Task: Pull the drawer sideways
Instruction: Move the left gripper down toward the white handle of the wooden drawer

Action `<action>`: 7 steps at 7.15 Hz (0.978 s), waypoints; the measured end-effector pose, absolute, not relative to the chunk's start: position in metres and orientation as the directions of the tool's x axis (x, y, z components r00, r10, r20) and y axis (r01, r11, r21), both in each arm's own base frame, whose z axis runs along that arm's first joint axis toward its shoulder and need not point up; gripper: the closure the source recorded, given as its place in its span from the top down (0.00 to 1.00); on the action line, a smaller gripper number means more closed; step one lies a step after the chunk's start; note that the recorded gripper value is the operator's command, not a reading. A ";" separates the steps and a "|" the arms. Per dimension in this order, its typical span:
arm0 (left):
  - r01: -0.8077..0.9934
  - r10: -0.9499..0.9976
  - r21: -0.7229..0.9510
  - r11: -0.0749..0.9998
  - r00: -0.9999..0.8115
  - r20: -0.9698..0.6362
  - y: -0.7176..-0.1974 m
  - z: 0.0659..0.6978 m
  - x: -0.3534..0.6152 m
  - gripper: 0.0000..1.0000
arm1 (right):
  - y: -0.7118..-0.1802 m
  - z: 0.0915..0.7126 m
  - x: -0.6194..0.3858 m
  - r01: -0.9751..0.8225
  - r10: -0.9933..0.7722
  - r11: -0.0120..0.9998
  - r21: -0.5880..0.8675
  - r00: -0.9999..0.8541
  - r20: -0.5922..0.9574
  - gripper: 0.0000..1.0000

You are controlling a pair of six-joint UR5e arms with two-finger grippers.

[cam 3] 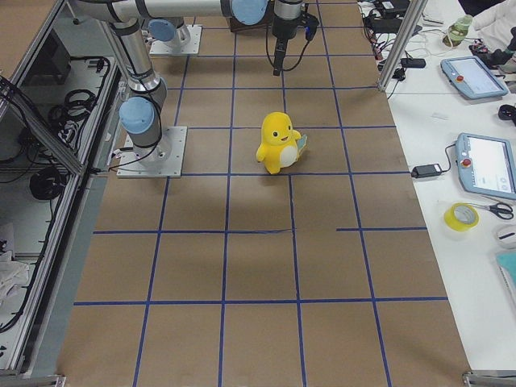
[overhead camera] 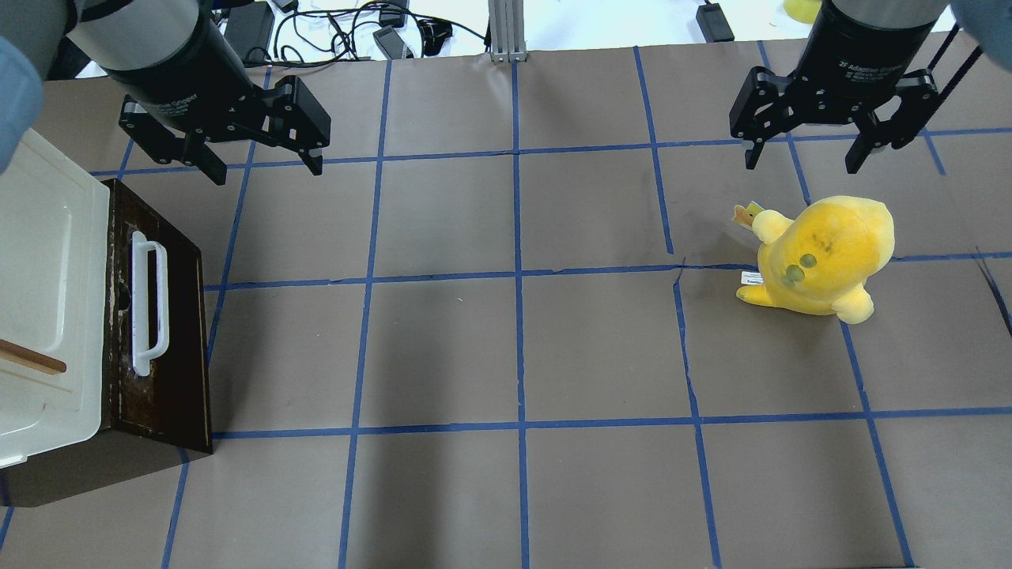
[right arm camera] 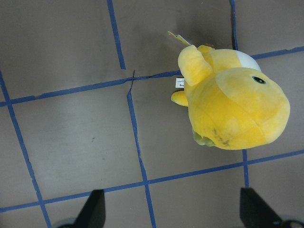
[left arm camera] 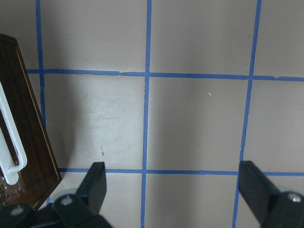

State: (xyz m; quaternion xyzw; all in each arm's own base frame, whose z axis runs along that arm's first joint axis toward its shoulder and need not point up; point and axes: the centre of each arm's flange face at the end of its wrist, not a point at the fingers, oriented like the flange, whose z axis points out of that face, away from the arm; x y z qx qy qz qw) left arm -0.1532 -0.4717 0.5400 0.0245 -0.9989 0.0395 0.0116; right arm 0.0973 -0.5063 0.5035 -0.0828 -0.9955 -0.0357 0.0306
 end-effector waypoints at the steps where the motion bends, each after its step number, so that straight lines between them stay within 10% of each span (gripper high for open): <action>1: -0.049 -0.047 -0.079 0.996 -0.999 0.025 -0.471 0.540 -0.153 1.00 | -0.506 0.504 0.097 0.167 0.162 0.984 0.066 -0.984 0.067 1.00; 7: -0.049 -0.047 -0.075 0.996 -0.999 0.023 -0.472 0.537 -0.153 1.00 | -0.506 0.503 0.097 0.167 0.162 0.984 0.066 -0.984 0.067 1.00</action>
